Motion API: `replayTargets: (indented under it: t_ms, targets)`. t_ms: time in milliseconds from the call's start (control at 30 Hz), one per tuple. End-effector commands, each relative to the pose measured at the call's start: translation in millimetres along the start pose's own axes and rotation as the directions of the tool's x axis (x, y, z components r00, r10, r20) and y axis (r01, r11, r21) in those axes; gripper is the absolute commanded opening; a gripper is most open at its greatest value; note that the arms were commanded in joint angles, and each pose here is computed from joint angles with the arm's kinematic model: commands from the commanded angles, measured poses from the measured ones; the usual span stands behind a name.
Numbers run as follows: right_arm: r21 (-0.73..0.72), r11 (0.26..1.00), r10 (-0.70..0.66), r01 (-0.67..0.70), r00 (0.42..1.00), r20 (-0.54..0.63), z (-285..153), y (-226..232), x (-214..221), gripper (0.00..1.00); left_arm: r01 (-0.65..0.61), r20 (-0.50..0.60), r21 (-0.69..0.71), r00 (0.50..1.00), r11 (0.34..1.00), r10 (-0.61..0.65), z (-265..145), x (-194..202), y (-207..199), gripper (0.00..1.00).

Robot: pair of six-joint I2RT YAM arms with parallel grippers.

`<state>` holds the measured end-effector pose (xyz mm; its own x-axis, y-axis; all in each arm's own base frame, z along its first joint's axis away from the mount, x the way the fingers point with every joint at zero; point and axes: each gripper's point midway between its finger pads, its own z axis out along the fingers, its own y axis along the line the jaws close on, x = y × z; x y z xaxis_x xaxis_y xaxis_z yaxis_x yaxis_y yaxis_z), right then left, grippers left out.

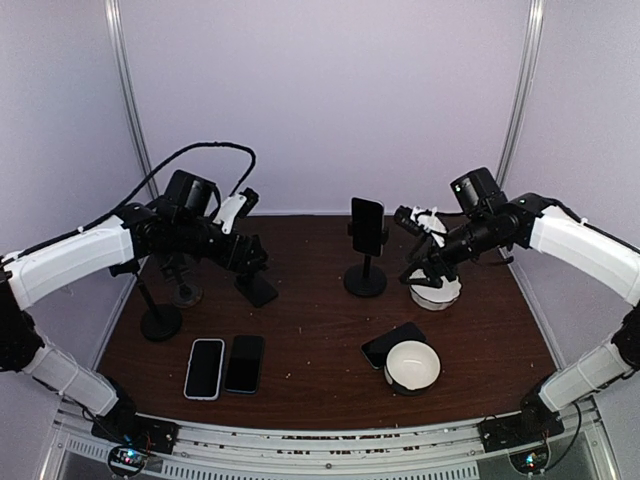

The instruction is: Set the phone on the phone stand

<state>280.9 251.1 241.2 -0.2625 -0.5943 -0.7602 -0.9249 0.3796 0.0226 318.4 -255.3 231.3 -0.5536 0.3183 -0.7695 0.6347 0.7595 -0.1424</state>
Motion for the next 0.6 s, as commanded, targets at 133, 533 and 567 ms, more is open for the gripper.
replayTargets:
  t_ms: [133, 533, 567]
  targets:
    - [-0.034, 0.999, -0.030, 0.027, 0.995, -0.097, 37.5, 18.4, 45.0, 0.65, -0.144, -0.093, 0.112, 0.984, 0.983, 0.155, 49.3, 4.6, -58.8, 0.66]
    - [-0.117, 0.988, -0.119, 0.103, 0.983, -0.139, 60.2, 51.1, 44.7, 0.66, 0.170, -0.351, -0.201, 0.907, 0.965, -0.233, 32.3, 119.6, -53.1, 0.64]
    - [-0.122, 0.987, -0.117, 0.100, 0.984, -0.135, 60.3, 51.8, 43.3, 0.67, 0.204, -0.357, -0.235, 0.891, 0.951, -0.279, 28.4, 134.5, -50.5, 0.64]
